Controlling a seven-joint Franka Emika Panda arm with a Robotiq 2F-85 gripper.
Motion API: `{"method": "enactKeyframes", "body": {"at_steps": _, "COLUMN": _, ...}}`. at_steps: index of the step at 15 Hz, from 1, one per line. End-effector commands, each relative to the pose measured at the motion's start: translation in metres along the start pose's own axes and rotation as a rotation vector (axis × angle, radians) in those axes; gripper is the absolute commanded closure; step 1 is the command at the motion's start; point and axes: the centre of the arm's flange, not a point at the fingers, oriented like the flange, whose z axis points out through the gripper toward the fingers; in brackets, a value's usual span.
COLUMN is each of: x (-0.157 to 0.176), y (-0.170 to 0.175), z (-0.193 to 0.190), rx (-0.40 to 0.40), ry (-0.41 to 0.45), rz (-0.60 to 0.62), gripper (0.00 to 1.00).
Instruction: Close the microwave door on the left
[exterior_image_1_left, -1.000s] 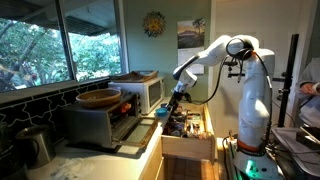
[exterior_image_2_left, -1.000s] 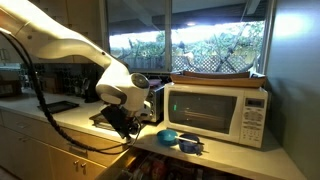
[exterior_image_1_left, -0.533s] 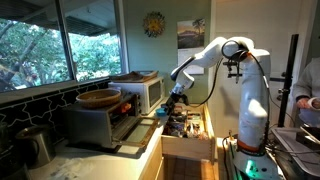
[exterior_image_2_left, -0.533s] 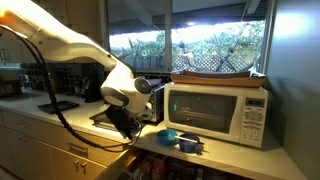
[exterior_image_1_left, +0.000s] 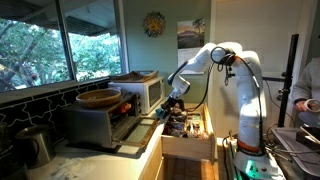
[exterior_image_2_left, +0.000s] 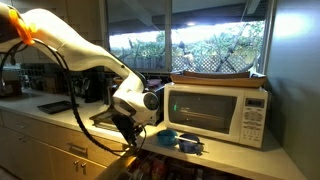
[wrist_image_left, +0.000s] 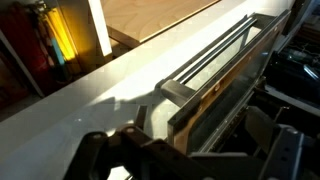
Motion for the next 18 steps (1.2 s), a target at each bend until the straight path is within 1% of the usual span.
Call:
{"method": "enactKeyframes", "body": {"at_steps": 1, "x": 0.015, "y": 0.015, "z": 0.008, "rx": 0.095, "ry": 0.001, "rz": 0.013, "gripper": 0.00}}
{"method": "enactKeyframes", "body": {"at_steps": 5, "x": 0.022, "y": 0.021, "z": 0.016, "rx": 0.149, "ry": -0.027, "rz": 0.028, "gripper": 0.00}}
{"method": "enactKeyframes", "body": {"at_steps": 9, "x": 0.028, "y": 0.023, "z": 0.026, "rx": 0.196, "ry": -0.024, "rz": 0.026, "gripper": 0.00}}
{"method": "enactKeyframes", "body": {"at_steps": 12, "x": 0.033, "y": 0.016, "z": 0.029, "rx": 0.262, "ry": -0.034, "rz": 0.037, "gripper": 0.00}}
{"method": "enactKeyframes", "body": {"at_steps": 15, "x": 0.034, "y": 0.005, "z": 0.018, "rx": 0.333, "ry": -0.036, "rz": 0.021, "gripper": 0.00}}
{"method": "enactKeyframes", "body": {"at_steps": 18, "x": 0.038, "y": -0.004, "z": 0.000, "rx": 0.403, "ry": 0.006, "rz": -0.009, "gripper": 0.00}}
